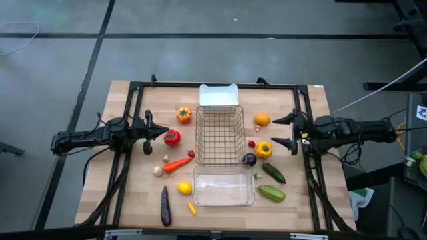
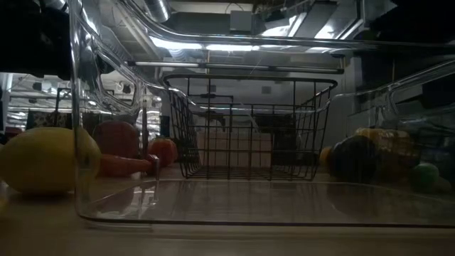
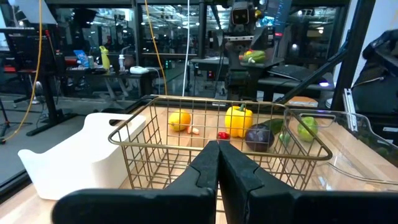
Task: Sort produce into baskets
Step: Put the yellow bell pepper into the wire basket
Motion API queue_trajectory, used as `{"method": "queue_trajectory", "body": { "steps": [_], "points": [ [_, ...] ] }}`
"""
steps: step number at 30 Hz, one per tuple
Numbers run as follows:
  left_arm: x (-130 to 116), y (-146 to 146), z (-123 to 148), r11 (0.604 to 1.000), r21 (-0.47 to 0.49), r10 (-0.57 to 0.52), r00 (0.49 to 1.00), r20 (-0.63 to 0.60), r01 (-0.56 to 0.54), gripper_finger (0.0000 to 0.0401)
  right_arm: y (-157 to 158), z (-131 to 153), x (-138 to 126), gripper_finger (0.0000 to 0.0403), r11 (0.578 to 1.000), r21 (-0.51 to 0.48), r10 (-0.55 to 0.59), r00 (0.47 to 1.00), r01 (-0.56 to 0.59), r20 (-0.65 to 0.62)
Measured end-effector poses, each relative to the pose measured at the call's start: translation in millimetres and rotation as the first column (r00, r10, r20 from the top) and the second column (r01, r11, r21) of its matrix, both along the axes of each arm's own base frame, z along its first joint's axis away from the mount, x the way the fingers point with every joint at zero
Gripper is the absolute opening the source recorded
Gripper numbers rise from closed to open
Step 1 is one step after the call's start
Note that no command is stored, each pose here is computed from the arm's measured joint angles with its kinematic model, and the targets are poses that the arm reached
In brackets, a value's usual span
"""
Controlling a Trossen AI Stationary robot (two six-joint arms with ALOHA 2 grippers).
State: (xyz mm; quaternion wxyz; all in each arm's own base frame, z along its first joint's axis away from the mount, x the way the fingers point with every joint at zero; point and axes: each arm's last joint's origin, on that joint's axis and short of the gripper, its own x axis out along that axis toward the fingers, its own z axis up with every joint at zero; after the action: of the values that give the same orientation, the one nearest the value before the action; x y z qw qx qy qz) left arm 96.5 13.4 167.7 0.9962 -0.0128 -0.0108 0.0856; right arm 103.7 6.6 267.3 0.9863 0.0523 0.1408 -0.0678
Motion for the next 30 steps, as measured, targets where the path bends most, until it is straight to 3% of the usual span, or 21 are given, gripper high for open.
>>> {"method": "queue_trajectory", "body": {
  "steps": [12, 21, 30],
  "points": [
    [0.0, 0.0, 0.0, 1.000, 0.000, 0.000, 1.000, 0.000, 0.000, 0.0004, 6.1, 18.6, 38.7, 0.0372, 0.999, -0.020, 0.029, 0.953, -0.037, -0.302],
    [0.0, 0.0, 0.0, 1.000, 0.000, 0.000, 1.000, 0.000, 0.000, 0.0004, 11.2, -10.0, 66.9, 0.0372, 0.997, -0.010, 0.059, 0.852, -0.075, -0.520],
    [0.0, 0.0, -0.2, 1.000, 0.000, 0.000, 1.000, -0.001, 0.000, 0.0004, 13.7, -35.9, 85.9, 0.0372, 0.997, -0.017, 0.047, 0.747, -0.079, -0.663]
  ]
}}
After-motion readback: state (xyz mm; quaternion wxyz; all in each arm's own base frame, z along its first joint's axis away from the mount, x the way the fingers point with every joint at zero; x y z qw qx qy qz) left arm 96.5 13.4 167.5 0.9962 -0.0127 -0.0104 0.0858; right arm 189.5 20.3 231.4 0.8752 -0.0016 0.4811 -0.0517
